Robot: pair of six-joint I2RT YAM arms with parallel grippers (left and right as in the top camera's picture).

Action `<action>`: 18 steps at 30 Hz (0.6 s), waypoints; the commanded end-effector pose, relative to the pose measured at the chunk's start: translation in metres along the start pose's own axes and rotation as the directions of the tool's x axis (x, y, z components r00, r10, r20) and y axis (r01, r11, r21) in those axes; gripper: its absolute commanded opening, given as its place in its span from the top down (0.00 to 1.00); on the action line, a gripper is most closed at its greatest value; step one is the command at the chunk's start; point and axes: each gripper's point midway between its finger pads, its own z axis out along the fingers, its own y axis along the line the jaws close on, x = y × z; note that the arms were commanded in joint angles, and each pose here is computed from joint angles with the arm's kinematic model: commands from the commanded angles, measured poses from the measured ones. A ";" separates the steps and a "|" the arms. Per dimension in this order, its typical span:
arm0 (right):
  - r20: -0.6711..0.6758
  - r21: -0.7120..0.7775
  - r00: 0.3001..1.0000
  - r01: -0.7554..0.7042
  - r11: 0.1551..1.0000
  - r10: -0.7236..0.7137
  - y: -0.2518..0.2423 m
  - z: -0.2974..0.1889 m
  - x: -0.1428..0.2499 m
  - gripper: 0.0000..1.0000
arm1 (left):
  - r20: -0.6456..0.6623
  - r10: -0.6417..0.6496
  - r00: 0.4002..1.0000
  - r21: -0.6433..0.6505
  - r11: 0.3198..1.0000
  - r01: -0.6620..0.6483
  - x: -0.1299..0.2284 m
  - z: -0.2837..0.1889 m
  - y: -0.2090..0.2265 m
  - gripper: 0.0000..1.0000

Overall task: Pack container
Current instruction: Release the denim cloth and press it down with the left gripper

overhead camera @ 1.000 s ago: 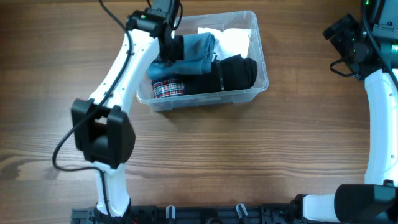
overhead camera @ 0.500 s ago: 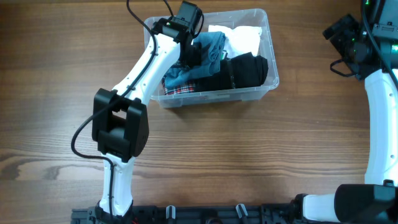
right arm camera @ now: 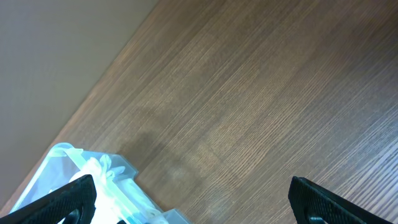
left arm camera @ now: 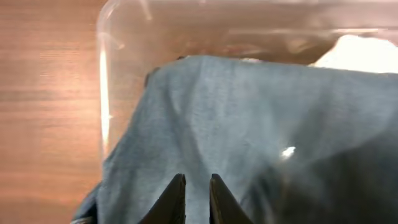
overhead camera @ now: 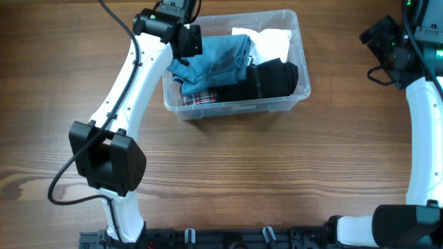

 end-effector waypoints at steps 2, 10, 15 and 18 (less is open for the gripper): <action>0.008 0.011 1.000 -0.012 1.000 0.011 0.000 0.001 0.000 0.00 | -0.027 -0.004 1.000 -0.102 0.995 0.002 0.005 0.013 0.019 0.89; 0.008 0.011 1.000 -0.011 1.000 0.011 0.000 0.001 0.000 0.00 | -0.176 0.011 0.984 -0.170 0.985 -0.041 0.043 0.058 0.030 0.92; 0.008 0.011 1.000 -0.012 1.000 0.011 0.000 0.001 0.000 0.00 | -0.261 0.017 0.965 -0.196 0.978 -0.070 0.066 0.091 0.033 0.93; 0.008 0.011 1.000 -0.012 1.000 0.011 0.000 0.001 0.000 0.00 | -0.301 0.018 0.953 -0.208 0.975 -0.084 0.077 0.104 0.035 0.93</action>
